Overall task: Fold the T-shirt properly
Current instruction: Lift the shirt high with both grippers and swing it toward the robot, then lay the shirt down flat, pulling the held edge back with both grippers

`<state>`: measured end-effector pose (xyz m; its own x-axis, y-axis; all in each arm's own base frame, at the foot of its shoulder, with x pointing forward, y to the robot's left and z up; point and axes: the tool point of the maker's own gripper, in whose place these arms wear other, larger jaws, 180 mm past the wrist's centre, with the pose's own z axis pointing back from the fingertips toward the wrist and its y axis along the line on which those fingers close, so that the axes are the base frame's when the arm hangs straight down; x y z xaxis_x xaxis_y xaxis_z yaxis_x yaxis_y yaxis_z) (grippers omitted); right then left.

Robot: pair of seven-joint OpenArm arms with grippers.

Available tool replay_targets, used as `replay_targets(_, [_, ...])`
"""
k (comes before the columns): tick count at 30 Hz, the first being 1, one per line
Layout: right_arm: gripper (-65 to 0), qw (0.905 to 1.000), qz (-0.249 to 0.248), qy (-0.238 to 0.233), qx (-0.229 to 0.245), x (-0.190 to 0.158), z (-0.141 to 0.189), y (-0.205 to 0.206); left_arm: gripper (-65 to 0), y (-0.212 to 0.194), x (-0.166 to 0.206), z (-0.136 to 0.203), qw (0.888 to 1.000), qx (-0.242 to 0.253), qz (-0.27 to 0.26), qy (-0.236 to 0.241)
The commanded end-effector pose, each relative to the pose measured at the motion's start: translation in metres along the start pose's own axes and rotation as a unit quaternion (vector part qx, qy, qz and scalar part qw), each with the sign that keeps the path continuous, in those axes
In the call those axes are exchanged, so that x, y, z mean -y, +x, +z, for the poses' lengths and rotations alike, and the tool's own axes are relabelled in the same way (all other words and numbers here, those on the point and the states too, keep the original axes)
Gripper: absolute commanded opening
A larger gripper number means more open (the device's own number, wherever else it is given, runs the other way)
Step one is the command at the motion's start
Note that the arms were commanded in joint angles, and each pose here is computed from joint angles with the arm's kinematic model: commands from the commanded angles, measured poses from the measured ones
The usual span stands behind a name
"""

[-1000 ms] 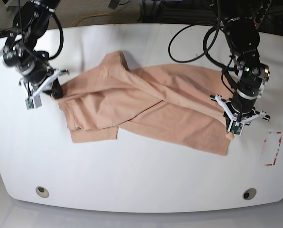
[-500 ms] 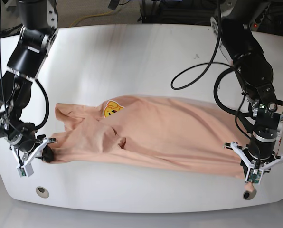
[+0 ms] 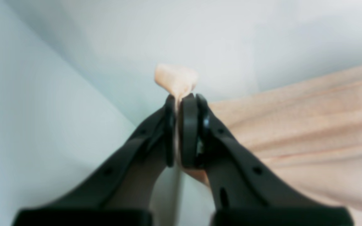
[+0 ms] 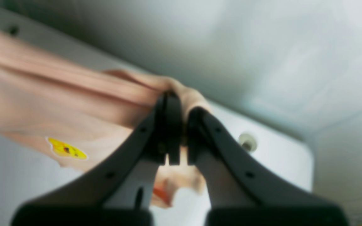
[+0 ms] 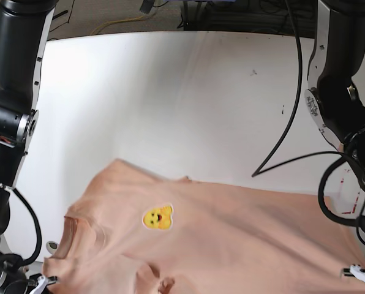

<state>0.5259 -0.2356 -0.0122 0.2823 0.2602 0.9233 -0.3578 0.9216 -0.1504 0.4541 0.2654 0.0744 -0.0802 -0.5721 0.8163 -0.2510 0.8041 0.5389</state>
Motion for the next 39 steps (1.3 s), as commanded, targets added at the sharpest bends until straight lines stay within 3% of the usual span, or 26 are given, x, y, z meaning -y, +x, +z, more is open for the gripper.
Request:
replay_targets(1, [-65.0, 0.9984, 0.02, -0.036, 0.038, 0.02, 0.031, 0.049, -64.7, 0.035, -0.032, 0.003, 0.998, 0.042, 0.004, 0.041])
replay_targets(5, [-65.0, 0.9973, 0.033, -0.045, 0.048, 0.024, 0.044, 0.069, -64.7, 0.04, -0.058, 0.006, 0.997, 0.026, -0.003, 0.066])
replay_targets(10, [-65.0, 0.9978, 0.038, -0.039, 0.04, 0.029, 0.052, 0.063, -64.9, 0.028, -0.047, 0.012, 0.998, -0.001, -0.034, 0.048])
replay_targets(14, [-65.0, 0.9998, 0.009, -0.018, 0.003, 0.034, 0.043, 0.01, -65.0, -0.008, -0.016, 0.021, 0.997, -0.049, -0.065, 0.013])
replay_targets(17, [-65.0, 0.9992, -0.038, 0.002, -0.014, 0.037, 0.041, -0.037, -65.0, -0.038, 0.015, 0.03, 0.994, -0.079, -0.073, -0.022])
replay_targets(21, [-65.0, 0.9944, -0.098, 0.011, -0.038, 0.04, 0.044, -0.104, -65.0, -0.088, 0.061, 0.051, 0.983, -0.134, -0.093, -0.08])
replay_targets(25, [-65.0, 0.9899, -0.121, 0.007, -0.074, 0.027, 0.053, -0.167, -65.0, -0.139, 0.109, 0.082, 0.967, -0.187, -0.098, -0.145])
replay_targets(29, [-65.0, 0.978, -0.17, 0.015, -0.12, 0.004, 0.059, -0.242, -65.0, -0.179, 0.146, 0.116, 0.948, -0.233, -0.092, -0.194])
replay_targets(36, [-65.0, 0.9481, -0.256, 0.013, -0.188, -0.03, 0.088, -0.345, -65.0, -0.244, 0.18, 0.183, 0.907, -0.316, -0.104, -0.258])
replay_targets(39, [-65.0, 0.9467, -0.252, 0.011, -0.2, -0.042, 0.101, -0.358, -65.0, -0.267, 0.177, 0.209, 0.892, -0.351, -0.106, -0.264])
